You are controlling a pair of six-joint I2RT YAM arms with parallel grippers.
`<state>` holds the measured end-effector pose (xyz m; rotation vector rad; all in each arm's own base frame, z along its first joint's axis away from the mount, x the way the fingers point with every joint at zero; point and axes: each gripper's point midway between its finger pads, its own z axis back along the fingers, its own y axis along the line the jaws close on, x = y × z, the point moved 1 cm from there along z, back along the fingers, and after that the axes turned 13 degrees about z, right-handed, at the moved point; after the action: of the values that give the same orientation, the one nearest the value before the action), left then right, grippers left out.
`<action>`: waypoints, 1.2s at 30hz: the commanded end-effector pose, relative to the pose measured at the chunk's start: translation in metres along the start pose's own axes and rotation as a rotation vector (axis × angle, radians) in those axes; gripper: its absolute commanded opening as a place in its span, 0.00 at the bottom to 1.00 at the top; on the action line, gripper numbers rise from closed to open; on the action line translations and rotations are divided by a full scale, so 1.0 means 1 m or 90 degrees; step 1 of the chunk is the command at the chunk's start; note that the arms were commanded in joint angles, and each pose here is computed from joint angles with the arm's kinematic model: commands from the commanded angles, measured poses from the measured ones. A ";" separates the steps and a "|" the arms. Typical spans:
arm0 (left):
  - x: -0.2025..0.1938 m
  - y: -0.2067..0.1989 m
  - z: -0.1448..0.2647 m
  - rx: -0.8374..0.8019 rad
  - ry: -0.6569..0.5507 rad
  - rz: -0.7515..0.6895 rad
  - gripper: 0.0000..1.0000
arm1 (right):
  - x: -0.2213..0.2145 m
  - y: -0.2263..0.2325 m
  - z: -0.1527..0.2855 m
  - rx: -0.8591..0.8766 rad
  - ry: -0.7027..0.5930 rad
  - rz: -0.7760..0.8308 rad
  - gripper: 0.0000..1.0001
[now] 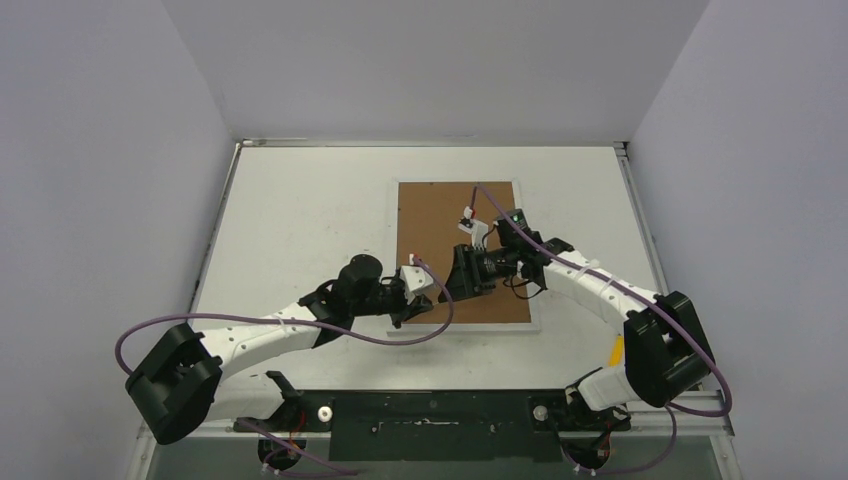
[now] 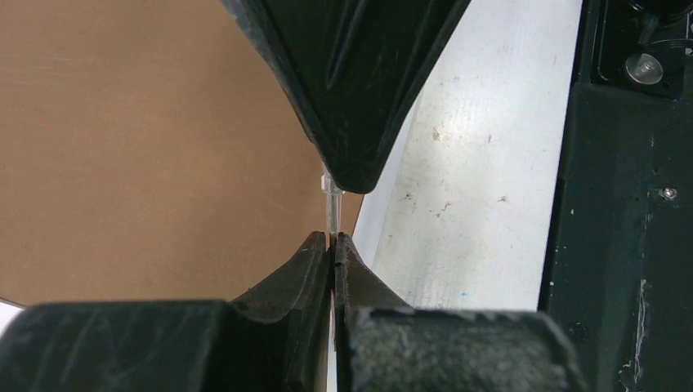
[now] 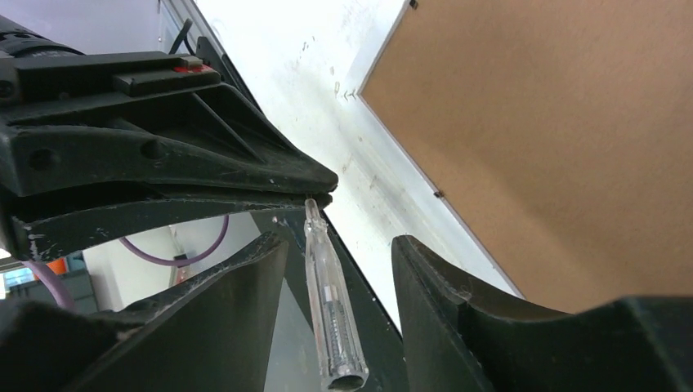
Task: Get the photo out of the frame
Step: Release the photo frame item from the photo frame.
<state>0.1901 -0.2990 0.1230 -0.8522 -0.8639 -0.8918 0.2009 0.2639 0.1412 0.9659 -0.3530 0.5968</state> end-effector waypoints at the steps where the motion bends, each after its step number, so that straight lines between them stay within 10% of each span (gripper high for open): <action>1: 0.013 -0.007 -0.003 -0.031 -0.027 -0.032 0.00 | 0.002 0.007 -0.002 0.021 -0.010 0.015 0.48; 11: 0.013 -0.008 -0.002 -0.036 -0.025 -0.033 0.00 | 0.002 0.011 -0.004 0.028 -0.011 0.025 0.39; 19: 0.014 -0.009 -0.002 -0.036 -0.029 -0.032 0.01 | 0.005 0.009 -0.002 0.012 -0.018 0.027 0.06; 24: 0.021 0.000 0.001 0.008 -0.061 -0.005 0.40 | 0.010 -0.010 0.004 -0.043 -0.041 0.009 0.05; 32: 0.033 0.045 0.023 0.201 -0.147 0.173 0.56 | 0.020 -0.033 0.004 -0.053 -0.105 -0.044 0.05; 36: 0.029 0.080 0.047 0.325 -0.195 0.359 0.99 | 0.024 -0.037 -0.007 -0.031 -0.135 -0.078 0.05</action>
<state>0.2275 -0.2688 0.1316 -0.7619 -0.9509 -0.4714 0.2240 0.2471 0.1152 0.9265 -0.4009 0.4128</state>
